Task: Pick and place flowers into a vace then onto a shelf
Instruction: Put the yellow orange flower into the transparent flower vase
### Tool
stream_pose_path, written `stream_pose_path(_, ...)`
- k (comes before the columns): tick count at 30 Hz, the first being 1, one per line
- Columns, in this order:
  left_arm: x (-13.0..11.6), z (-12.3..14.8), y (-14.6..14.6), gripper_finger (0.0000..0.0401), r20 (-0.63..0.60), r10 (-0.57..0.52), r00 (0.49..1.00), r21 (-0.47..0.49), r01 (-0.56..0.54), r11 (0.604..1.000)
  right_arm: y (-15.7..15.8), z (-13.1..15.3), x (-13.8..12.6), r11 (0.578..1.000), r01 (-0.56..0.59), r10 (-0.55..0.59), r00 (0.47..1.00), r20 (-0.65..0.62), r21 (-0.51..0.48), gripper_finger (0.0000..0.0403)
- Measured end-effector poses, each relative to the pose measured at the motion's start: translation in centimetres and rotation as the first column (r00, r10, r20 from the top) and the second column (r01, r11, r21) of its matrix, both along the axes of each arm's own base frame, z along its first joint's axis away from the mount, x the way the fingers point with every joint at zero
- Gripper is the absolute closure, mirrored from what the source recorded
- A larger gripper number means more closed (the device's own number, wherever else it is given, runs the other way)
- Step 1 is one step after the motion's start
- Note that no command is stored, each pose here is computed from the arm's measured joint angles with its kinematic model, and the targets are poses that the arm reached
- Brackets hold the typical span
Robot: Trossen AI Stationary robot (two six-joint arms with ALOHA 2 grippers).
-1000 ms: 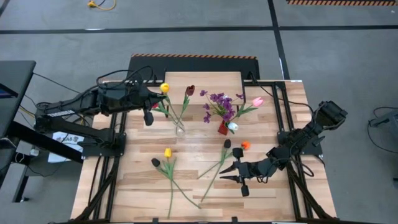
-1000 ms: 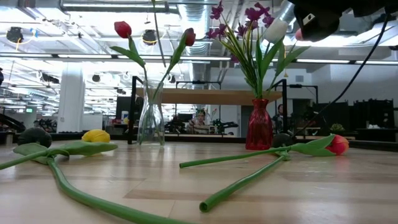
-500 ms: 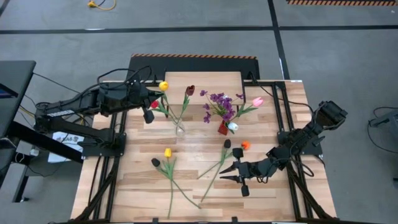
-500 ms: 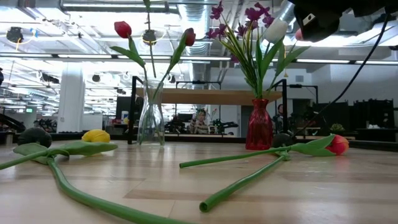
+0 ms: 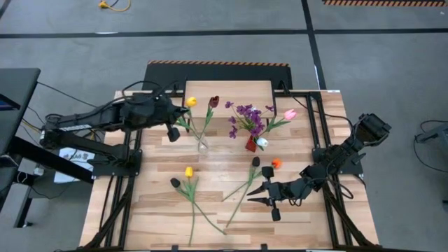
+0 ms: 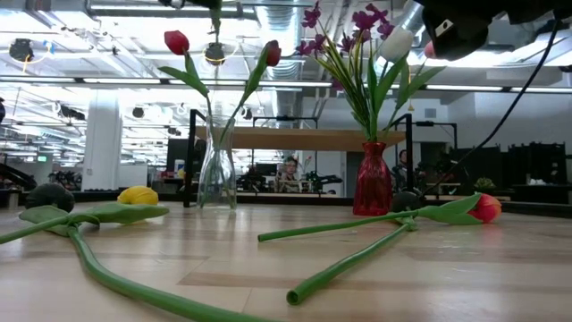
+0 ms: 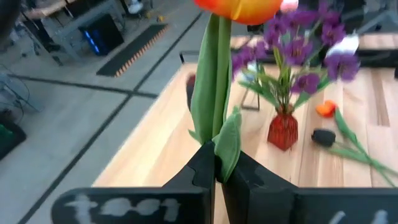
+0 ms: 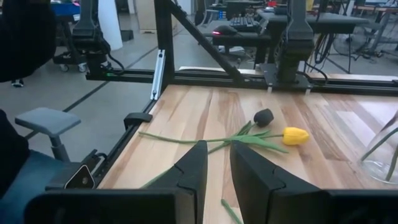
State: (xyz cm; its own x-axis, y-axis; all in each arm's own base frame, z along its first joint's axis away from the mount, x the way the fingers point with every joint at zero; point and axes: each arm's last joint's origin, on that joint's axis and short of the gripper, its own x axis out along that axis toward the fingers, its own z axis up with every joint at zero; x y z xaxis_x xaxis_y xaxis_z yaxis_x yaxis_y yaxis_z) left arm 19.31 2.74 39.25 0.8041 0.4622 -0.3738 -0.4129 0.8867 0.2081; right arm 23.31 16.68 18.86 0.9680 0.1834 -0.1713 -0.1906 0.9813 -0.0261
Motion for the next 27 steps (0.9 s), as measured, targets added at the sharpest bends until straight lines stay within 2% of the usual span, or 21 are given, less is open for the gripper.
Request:
stream_pose_path(15,3.2,-2.0,0.3,0.0401,-0.056,0.028,0.998,-0.061,-0.032,0.998,0.0,0.0,0.0,1.0,0.0,0.001,1.0,-0.005,0.016,0.034)
stream_pose_path(27,3.1,-2.6,0.3,0.0401,-0.089,0.057,0.994,-0.115,-0.067,0.991,0.0,-0.1,0.0,1.0,0.001,-0.001,1.0,-0.012,0.022,0.034)
